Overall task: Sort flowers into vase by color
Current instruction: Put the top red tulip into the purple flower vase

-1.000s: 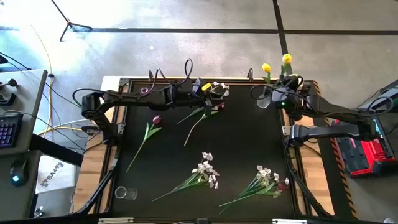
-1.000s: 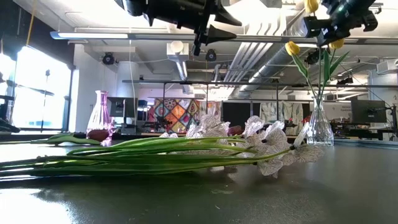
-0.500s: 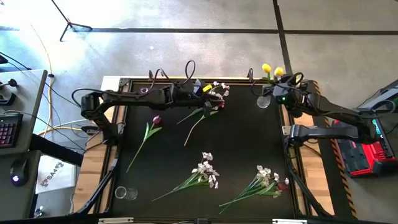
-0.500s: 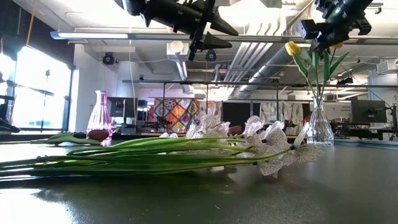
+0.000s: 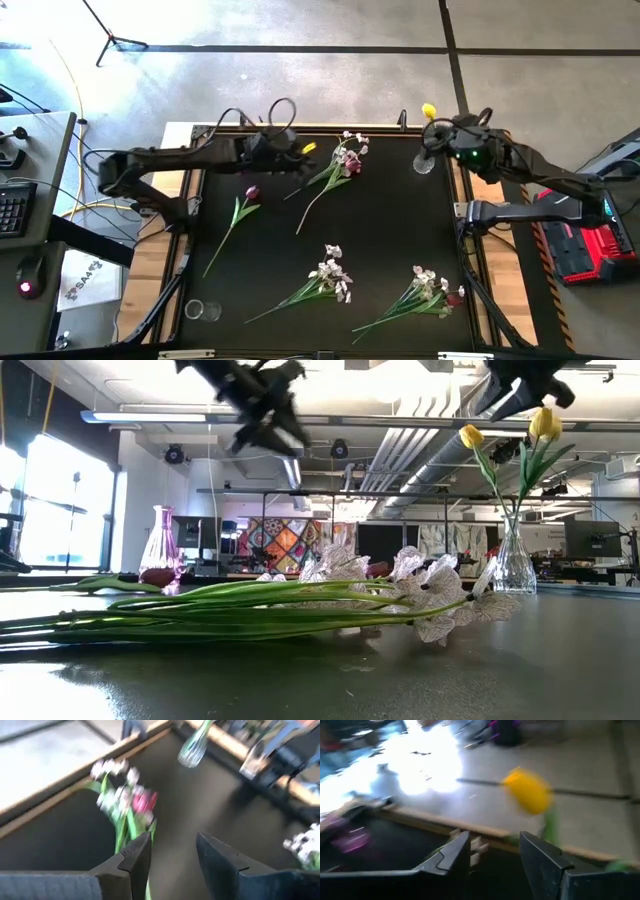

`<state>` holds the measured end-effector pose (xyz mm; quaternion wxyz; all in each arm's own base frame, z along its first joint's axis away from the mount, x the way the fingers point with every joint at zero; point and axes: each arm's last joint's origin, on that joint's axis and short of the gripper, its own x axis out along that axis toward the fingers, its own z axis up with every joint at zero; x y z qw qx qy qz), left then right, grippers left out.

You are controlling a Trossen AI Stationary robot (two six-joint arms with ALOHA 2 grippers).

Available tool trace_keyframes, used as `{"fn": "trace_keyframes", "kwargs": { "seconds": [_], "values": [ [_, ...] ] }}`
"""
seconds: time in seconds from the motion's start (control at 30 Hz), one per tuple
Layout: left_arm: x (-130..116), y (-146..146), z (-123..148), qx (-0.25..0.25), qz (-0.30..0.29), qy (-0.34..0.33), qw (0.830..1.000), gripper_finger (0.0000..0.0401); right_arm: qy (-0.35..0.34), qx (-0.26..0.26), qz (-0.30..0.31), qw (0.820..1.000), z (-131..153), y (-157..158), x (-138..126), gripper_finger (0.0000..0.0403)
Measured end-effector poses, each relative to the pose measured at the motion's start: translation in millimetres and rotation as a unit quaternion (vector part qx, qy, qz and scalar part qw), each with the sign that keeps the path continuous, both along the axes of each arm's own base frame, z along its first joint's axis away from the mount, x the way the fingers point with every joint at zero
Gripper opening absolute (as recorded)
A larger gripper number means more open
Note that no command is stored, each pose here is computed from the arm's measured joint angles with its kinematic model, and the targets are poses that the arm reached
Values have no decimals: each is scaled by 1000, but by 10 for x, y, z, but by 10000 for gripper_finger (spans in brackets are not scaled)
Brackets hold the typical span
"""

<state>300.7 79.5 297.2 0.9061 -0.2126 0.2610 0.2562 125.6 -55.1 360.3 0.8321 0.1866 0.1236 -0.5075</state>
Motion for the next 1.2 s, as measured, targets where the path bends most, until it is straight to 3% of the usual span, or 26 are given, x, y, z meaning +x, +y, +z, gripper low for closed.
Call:
{"fn": "trace_keyframes", "kwargs": {
  "seconds": [0.13,0.3,0.5,0.63,0.87,1.2],
  "values": [
    [-332,-135,-233,-45,23,14,999,131,-30,39,72,996,-6,126,63,158],
    [-706,-307,-548,-111,65,71,989,118,-58,44,143,987,35,293,141,158],
    [-917,-388,-804,-156,111,159,969,110,-41,35,176,983,4,369,310,158],
    [-879,-406,-845,-158,111,164,967,111,-14,44,190,981,-81,391,471,158],
    [-620,-445,-879,-144,67,102,982,111,13,53,239,969,-182,569,661,158],
    [-216,-524,-1055,-146,20,24,989,110,51,82,293,951,-277,788,655,158]
  ]
}}
